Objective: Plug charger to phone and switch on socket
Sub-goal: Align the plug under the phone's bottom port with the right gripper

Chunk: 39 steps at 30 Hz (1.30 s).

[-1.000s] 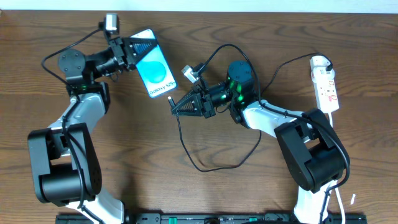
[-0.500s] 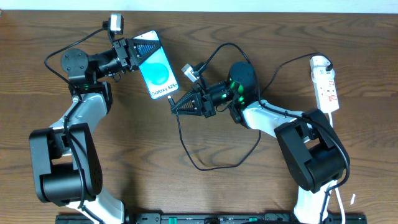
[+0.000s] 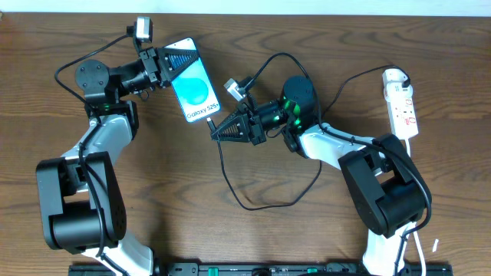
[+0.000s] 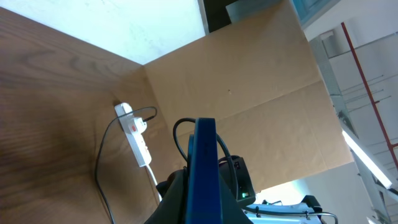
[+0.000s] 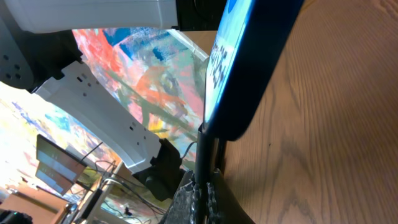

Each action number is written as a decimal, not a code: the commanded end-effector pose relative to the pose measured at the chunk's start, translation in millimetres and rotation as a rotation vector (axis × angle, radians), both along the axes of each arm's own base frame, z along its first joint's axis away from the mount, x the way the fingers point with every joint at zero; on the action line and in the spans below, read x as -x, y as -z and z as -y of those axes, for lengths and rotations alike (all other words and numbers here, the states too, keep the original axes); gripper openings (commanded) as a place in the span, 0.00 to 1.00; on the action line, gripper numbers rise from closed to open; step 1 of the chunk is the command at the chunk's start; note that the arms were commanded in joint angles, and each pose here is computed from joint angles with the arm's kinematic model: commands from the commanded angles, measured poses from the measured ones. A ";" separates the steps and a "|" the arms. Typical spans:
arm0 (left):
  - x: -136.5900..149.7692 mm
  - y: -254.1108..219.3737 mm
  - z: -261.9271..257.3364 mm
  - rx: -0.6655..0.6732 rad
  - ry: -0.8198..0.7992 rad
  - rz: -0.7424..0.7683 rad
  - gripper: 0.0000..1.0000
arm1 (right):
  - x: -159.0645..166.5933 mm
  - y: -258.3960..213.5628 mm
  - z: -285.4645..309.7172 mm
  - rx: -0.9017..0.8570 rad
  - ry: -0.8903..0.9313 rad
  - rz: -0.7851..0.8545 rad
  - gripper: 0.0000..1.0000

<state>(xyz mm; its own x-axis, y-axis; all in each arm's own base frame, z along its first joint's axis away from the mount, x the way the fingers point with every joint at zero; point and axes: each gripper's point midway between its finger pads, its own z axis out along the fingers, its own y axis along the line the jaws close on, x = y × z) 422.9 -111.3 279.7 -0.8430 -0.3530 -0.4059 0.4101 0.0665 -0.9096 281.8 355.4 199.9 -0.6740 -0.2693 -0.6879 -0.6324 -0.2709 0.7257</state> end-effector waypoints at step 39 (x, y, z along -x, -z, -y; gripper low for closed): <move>12.6 -11.0 14.8 -0.030 0.063 0.071 0.07 | -8.5 -4.7 -4.7 0.003 0.050 -0.029 0.01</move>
<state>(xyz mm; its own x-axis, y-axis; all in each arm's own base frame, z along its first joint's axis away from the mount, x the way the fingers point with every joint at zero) 419.2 -121.8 279.3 -0.8452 -0.3258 -0.4237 0.4279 0.0625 -0.9017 281.6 355.4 199.8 -0.6843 -0.2744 -0.6756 -0.6209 -0.2667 0.7372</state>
